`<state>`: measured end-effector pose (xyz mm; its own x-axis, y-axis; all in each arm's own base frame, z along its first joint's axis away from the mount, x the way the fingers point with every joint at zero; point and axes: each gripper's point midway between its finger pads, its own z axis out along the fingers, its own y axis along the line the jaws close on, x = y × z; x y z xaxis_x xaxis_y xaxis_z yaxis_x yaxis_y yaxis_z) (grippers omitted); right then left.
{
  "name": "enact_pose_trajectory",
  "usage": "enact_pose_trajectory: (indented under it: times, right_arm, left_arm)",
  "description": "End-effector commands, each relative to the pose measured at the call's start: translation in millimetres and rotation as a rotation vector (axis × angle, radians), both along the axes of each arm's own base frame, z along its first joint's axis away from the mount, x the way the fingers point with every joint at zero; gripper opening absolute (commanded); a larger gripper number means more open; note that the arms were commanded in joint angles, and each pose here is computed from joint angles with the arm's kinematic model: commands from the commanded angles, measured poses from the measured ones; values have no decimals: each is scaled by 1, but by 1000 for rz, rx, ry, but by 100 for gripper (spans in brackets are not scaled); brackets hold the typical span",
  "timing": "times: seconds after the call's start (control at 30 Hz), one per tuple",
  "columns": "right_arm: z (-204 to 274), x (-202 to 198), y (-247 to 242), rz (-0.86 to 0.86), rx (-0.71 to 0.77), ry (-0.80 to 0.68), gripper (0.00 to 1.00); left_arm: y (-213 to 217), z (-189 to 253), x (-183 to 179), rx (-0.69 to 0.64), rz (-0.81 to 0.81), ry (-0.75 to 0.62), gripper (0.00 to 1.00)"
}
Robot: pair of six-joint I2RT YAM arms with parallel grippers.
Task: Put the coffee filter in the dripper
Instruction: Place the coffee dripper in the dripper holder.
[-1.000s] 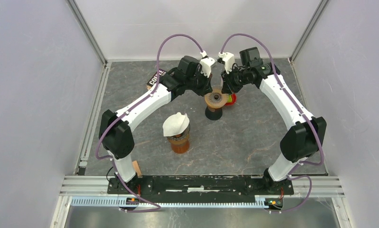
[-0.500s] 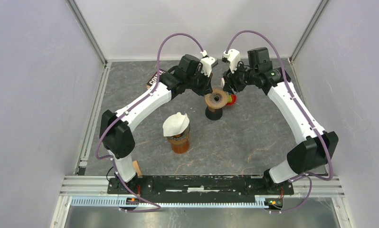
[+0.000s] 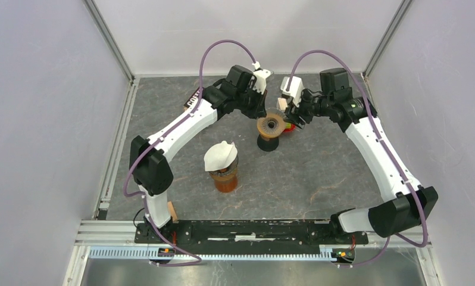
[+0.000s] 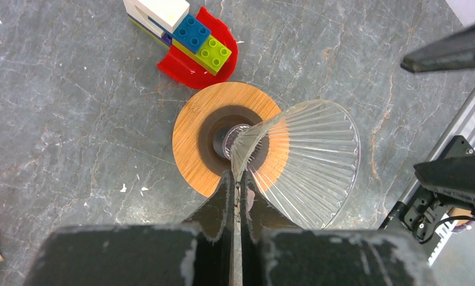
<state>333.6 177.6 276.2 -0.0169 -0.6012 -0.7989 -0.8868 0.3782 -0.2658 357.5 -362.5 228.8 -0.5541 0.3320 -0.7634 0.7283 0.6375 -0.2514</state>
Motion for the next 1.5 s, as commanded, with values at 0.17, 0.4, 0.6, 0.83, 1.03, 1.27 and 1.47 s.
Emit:
enact_pose_trajectory:
  times: [0.17, 0.4, 0.6, 0.83, 1.03, 1.27, 1.47]
  right_arm:
    - [-27, -34, 14, 251, -226, -116, 61]
    - [-47, -38, 26, 292, -327, -125, 60]
    - [-60, -31, 27, 283, -372, -111, 58]
    - [-76, -20, 27, 282, -420, -96, 55]
    - [-84, -13, 28, 279, -433, -93, 45]
    - [-96, -16, 35, 292, -401, -75, 27]
    - [-108, -18, 33, 288, -394, -52, 13]
  left_arm:
    - [-6, 1, 6, -41, 59, 98, 2]
    - [-7, -8, 12, -56, 77, 155, 2]
    - [-9, -12, 13, -51, 71, 175, 2]
    - [-8, -16, 12, -46, 79, 196, 2]
    - [-7, -13, 10, -45, 78, 196, 2]
    - [-8, -16, 11, -42, 69, 201, 2]
    - [-11, -23, 15, -32, 67, 202, 2]
